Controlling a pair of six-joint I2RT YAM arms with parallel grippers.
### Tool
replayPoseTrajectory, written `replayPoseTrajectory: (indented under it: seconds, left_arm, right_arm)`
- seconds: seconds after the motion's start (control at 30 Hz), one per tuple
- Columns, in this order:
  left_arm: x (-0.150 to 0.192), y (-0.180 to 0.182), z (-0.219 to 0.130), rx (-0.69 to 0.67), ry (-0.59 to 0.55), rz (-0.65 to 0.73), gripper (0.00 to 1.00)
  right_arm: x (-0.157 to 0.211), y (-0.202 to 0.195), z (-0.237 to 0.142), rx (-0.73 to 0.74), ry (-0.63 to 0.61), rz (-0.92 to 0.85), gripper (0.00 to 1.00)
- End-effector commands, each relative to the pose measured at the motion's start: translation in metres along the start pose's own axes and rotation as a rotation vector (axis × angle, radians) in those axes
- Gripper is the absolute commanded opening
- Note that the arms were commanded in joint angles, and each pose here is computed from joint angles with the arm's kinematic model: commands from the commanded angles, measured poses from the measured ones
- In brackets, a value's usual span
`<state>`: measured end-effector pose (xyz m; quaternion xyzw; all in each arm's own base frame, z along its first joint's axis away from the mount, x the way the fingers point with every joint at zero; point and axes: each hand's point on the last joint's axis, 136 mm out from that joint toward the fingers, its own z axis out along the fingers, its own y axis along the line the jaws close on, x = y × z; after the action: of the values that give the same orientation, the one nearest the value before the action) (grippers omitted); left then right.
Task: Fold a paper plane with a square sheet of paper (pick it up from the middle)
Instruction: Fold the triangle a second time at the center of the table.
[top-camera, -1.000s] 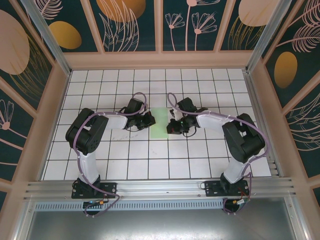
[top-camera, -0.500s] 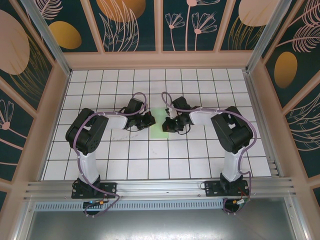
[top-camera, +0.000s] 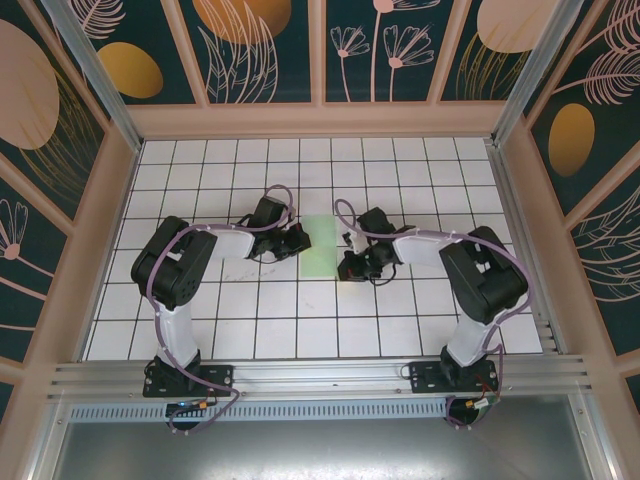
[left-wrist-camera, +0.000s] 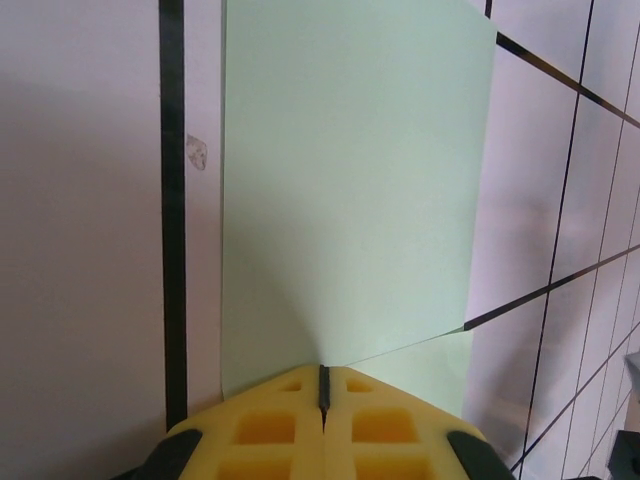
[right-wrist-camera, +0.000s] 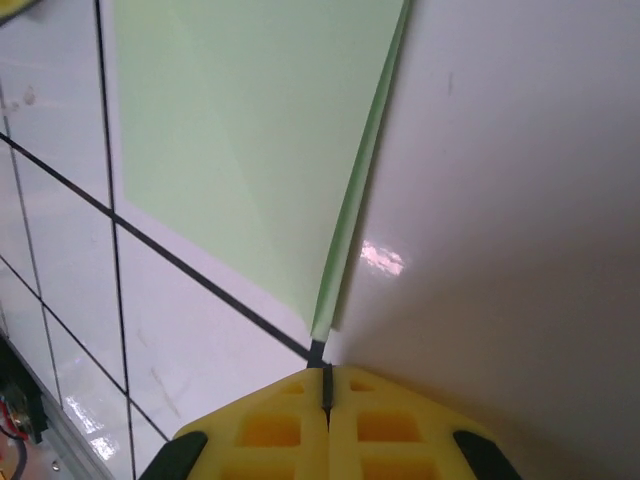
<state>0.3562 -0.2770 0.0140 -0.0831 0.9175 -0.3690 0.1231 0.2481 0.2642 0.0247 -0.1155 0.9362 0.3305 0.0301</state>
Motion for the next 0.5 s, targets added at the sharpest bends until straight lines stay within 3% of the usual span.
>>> replayPoseTrajectory:
  seconds: [0.0, 0.07, 0.2, 0.3, 0.47]
  left_arm:
    - [0.008, 0.021, -0.002, -0.089, 0.030, -0.017, 0.06]
    - [-0.013, -0.016, -0.014, -0.004, -0.026, 0.020, 0.18]
    - [-0.040, -0.063, -0.041, 0.081, -0.111, 0.065, 0.46]
    - [-0.050, -0.066, -0.058, 0.075, -0.170, 0.057, 0.64]
    - [-0.056, -0.048, -0.081, 0.028, -0.258, 0.017, 0.83]
  right_arm:
    - [-0.038, 0.015, -0.036, -0.046, -0.166, 0.016, 0.00]
    - [-0.060, 0.023, -0.054, -0.086, -0.269, 0.030, 0.01]
    - [-0.088, 0.024, -0.073, -0.124, -0.396, 0.075, 0.22]
    - [-0.096, 0.018, -0.074, -0.133, -0.422, 0.081, 0.37]
    - [-0.102, 0.021, -0.064, -0.182, -0.400, 0.026, 0.45]
